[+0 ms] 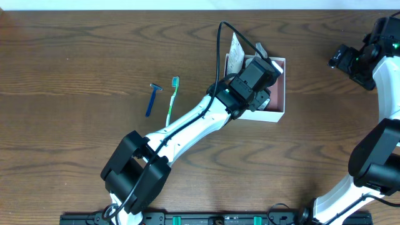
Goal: Pack container
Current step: 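Move left gripper back over the green-white toothbrush, then lower left gripper and grasp the toothbrush handle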
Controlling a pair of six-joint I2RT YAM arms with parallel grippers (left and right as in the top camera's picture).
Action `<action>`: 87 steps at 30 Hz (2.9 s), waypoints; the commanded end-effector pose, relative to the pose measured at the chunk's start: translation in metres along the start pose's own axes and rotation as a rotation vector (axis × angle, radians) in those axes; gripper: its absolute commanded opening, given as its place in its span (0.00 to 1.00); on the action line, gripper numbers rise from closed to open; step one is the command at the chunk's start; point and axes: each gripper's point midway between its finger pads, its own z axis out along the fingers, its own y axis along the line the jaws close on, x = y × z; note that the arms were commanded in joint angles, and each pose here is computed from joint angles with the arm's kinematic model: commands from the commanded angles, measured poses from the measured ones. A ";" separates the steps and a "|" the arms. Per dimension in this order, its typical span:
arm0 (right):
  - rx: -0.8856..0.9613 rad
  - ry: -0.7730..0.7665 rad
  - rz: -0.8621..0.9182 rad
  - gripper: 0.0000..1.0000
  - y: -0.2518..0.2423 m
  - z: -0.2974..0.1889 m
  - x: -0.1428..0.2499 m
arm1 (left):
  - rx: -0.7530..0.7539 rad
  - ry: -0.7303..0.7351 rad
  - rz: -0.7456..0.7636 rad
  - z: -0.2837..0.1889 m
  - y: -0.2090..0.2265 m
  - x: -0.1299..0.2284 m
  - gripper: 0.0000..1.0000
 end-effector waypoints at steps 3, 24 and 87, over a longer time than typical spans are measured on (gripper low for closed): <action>0.004 0.006 0.007 0.99 0.000 0.002 0.002 | -0.274 -0.060 -0.047 -0.064 0.058 -0.023 0.56; 0.004 0.006 0.008 0.99 0.000 0.002 0.002 | -0.243 0.537 -0.597 -0.087 0.198 0.180 0.92; 0.004 0.006 0.008 0.99 0.000 0.002 0.002 | -0.172 0.798 -0.762 -0.014 0.153 0.253 0.81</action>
